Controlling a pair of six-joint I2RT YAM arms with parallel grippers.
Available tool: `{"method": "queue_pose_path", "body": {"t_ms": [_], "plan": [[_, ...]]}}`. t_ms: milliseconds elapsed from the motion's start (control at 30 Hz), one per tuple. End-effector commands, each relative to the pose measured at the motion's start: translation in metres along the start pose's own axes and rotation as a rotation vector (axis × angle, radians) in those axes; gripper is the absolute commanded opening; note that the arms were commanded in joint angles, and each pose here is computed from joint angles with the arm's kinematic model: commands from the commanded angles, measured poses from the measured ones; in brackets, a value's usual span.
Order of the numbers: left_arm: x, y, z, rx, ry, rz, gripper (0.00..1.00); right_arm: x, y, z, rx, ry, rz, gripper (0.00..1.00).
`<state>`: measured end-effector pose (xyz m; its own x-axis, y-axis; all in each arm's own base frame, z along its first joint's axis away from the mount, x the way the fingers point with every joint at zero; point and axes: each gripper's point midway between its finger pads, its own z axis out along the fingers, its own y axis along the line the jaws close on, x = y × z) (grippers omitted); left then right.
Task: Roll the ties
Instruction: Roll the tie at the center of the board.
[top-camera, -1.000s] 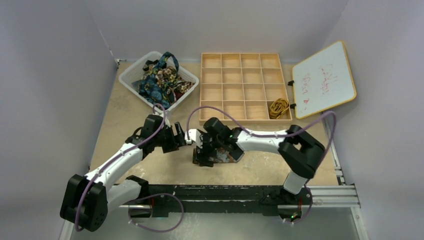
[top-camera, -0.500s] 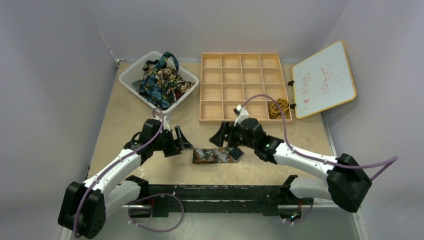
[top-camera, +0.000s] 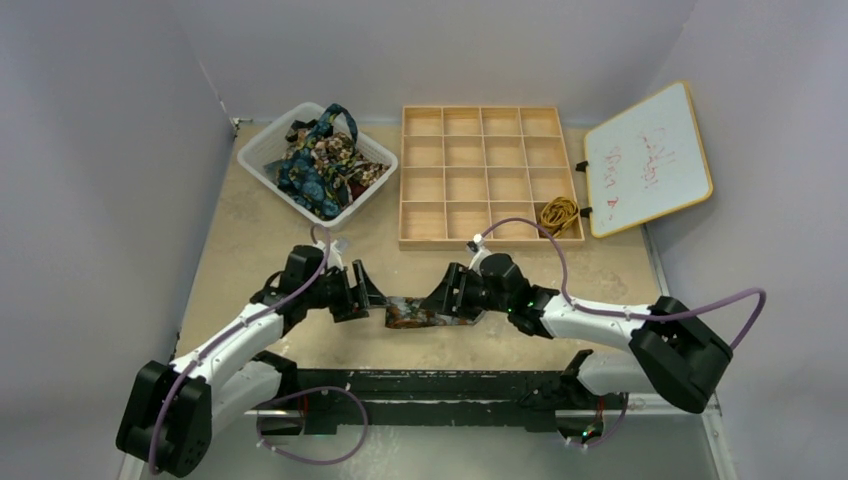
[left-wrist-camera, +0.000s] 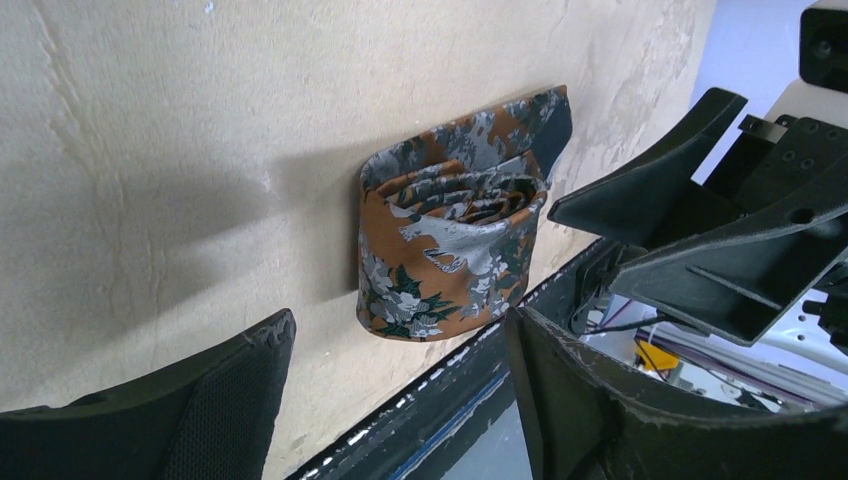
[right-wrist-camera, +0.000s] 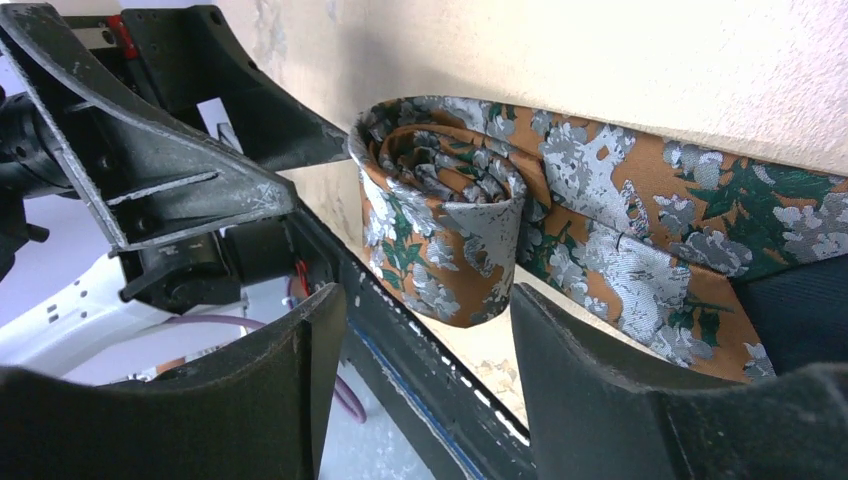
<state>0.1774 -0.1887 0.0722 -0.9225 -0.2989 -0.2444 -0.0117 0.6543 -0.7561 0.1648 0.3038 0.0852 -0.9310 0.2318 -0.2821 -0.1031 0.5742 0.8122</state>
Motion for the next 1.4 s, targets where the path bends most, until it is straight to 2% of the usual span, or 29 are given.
{"method": "queue_pose_path", "body": {"t_ms": [0,100,200,733,1367], "plan": [[0.001,-0.01,0.004,0.075,0.022,0.017,0.75,-0.004,0.021,0.005,-0.059,0.019,-0.008,0.64],[0.003,-0.011,0.006,0.094,0.041,0.026,0.75,-0.001,0.017,0.008,-0.048,0.031,0.002,0.64],[0.004,-0.011,0.009,0.105,0.055,0.029,0.74,-0.001,0.011,0.012,-0.027,0.038,0.016,0.55],[0.012,-0.011,0.017,0.166,0.11,0.042,0.71,-0.013,-0.001,0.03,-0.01,0.035,-0.005,0.27],[0.011,-0.008,0.031,0.199,0.119,-0.013,0.66,-0.016,-0.027,0.055,0.009,0.116,0.005,0.23]]}}
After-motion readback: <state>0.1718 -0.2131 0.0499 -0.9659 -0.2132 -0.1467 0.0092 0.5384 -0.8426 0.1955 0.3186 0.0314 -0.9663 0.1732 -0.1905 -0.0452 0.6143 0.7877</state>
